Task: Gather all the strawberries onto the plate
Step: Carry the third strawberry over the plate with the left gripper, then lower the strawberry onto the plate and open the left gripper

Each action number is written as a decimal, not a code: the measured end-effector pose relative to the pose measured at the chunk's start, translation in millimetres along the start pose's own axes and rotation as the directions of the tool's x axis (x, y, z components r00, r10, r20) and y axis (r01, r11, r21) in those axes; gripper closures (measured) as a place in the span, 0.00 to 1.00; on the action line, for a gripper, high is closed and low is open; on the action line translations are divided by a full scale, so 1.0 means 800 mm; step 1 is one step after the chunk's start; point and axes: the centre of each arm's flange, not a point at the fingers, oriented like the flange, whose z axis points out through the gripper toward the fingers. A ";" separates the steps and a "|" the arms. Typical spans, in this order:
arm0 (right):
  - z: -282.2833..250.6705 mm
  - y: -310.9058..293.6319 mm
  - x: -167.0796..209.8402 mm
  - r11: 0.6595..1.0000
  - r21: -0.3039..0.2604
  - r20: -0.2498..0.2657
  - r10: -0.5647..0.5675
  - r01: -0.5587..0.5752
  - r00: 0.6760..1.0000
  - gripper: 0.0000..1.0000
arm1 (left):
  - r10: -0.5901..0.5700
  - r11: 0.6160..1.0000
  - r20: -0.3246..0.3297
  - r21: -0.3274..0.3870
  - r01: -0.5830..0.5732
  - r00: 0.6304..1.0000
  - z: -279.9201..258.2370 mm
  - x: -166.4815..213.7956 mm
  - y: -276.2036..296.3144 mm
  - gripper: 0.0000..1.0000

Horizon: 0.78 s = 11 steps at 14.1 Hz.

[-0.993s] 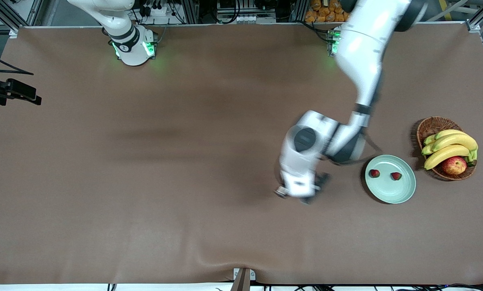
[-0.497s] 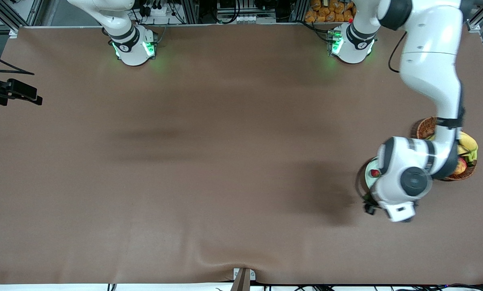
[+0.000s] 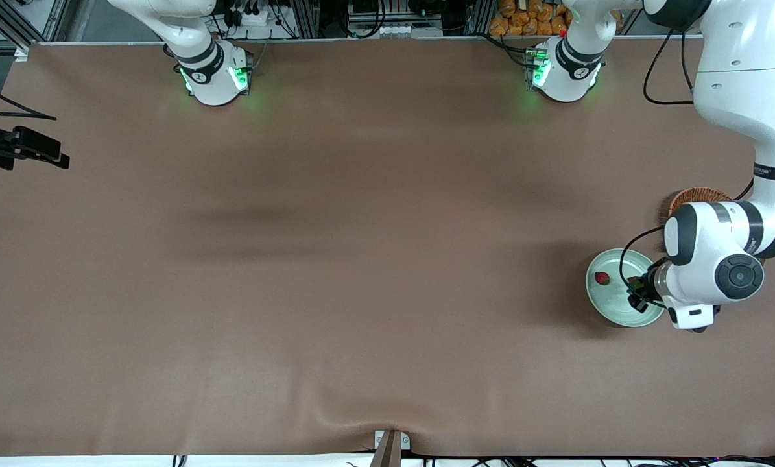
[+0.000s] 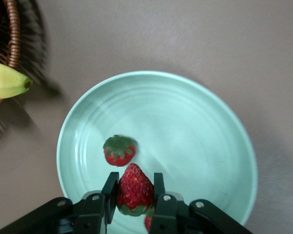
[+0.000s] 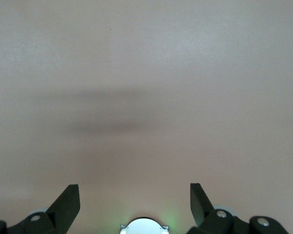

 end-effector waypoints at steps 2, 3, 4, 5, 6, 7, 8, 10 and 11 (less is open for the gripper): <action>0.000 -0.001 0.000 1.000 0.000 0.000 -0.001 0.001 1.000 0.00 | 0.034 0.999 0.018 0.018 -0.035 0.999 0.015 -0.006 -0.005 0.67; 0.000 -0.001 0.000 1.000 0.000 0.001 0.000 0.000 1.000 0.00 | 0.053 0.998 0.023 0.022 -0.054 0.998 0.018 -0.008 -0.006 0.63; 0.001 0.000 0.001 1.000 0.000 0.002 0.000 0.000 1.000 0.00 | 0.070 0.997 0.024 0.023 -0.070 0.997 0.020 -0.009 -0.006 0.54; 0.002 0.000 0.001 1.000 0.000 0.003 0.001 -0.001 1.000 0.00 | 0.086 0.996 0.023 0.021 -0.086 0.996 0.019 -0.009 -0.006 0.43; 0.002 0.000 0.002 1.000 0.000 0.004 0.001 -0.001 1.000 0.00 | 0.101 0.995 0.020 0.016 -0.101 0.995 0.015 -0.008 -0.006 0.32; 0.003 0.001 0.002 1.000 0.001 0.004 0.002 -0.002 1.000 0.00 | 0.115 0.993 0.014 0.010 -0.115 0.993 0.008 -0.007 -0.007 0.23; 0.003 0.001 0.002 1.000 0.001 0.004 0.002 -0.002 1.000 0.00 | 0.129 0.992 0.005 0.002 -0.129 0.992 -0.002 -0.006 -0.008 0.11; 0.003 0.001 0.002 1.000 0.001 0.004 0.002 -0.002 1.000 0.00 | 0.172 0.985 -0.022 -0.021 -0.172 0.985 -0.031 -0.004 -0.011 0.00; 0.003 0.001 0.003 1.000 0.001 0.004 0.002 -0.002 1.000 0.00 | 0.196 0.980 -0.038 -0.033 -0.197 0.980 -0.049 -0.003 -0.012 0.00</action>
